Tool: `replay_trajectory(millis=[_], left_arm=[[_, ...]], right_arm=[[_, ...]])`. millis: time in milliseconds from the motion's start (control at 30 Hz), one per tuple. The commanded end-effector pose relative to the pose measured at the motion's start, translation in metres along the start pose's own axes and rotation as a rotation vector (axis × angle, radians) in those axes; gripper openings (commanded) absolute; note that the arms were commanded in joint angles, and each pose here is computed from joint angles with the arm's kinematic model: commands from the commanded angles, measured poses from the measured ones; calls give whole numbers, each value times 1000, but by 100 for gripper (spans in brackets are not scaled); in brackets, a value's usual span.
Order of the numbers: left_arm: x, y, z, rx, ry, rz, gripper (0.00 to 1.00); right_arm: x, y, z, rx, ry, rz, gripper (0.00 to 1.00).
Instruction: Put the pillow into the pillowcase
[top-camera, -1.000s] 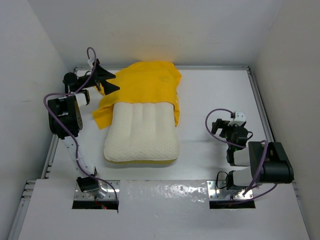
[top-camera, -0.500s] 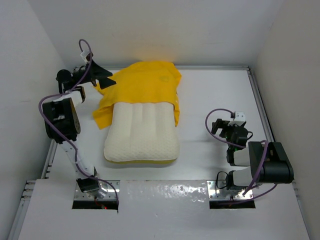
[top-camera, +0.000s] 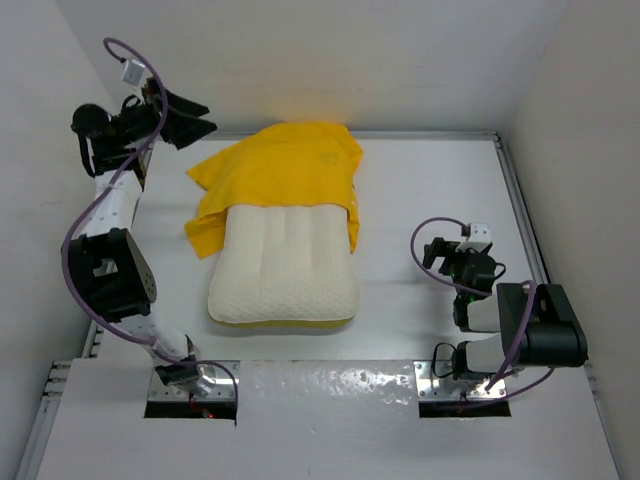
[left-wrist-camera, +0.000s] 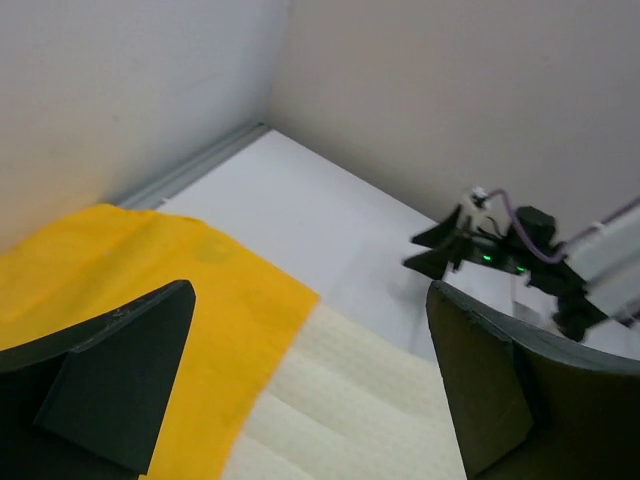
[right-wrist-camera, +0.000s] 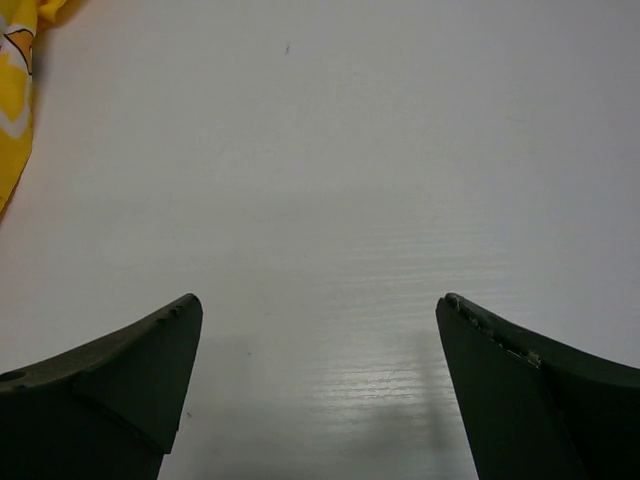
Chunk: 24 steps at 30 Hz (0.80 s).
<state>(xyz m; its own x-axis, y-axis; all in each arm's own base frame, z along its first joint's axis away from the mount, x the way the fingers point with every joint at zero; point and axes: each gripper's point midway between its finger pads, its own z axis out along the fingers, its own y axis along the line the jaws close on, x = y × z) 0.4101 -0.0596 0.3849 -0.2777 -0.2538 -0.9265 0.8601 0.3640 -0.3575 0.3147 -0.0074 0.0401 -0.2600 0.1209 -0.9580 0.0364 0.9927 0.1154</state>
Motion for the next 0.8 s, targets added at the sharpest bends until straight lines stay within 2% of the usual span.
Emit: replay_trajectory(millis=[0, 133, 167, 233, 267, 333, 367, 433, 467, 500, 567, 600, 767], left_arm=[[-19, 40, 11, -184, -4, 127, 100], [-30, 44, 8, -266, -14, 146, 100], [-24, 49, 7, -318, -2, 87, 100], [-35, 50, 2, -426, -19, 144, 100], [-31, 58, -6, -518, -13, 127, 100], [-36, 48, -10, -615, -17, 162, 100], [-39, 52, -25, -760, -26, 177, 100], [-37, 45, -25, -873, -32, 205, 100], [-54, 36, -45, -1019, -96, 252, 100], [-41, 37, -54, -1088, -99, 236, 100], [-42, 21, -66, -1195, -181, 250, 100], [-40, 3, -90, -1293, -238, 263, 100], [-27, -72, -100, -1189, -323, 340, 100]], right_arm=[[15, 6, -17, -30, 11, -8, 99], [15, 6, -17, -31, 10, -10, 99], [15, 6, -17, -31, 10, -10, 99], [15, 6, -17, -31, 12, -10, 99], [15, 6, -17, -31, 10, -10, 99], [15, 6, -17, -31, 10, -10, 99], [15, 6, -17, -31, 12, -10, 99], [14, 6, -17, -31, 9, -10, 99], [15, 6, -17, -31, 10, -10, 99], [15, 6, -17, -31, 10, -10, 99], [15, 6, -17, -33, 10, -10, 99], [15, 6, -17, -33, 10, -11, 99], [15, 7, -17, -39, 12, -13, 99]])
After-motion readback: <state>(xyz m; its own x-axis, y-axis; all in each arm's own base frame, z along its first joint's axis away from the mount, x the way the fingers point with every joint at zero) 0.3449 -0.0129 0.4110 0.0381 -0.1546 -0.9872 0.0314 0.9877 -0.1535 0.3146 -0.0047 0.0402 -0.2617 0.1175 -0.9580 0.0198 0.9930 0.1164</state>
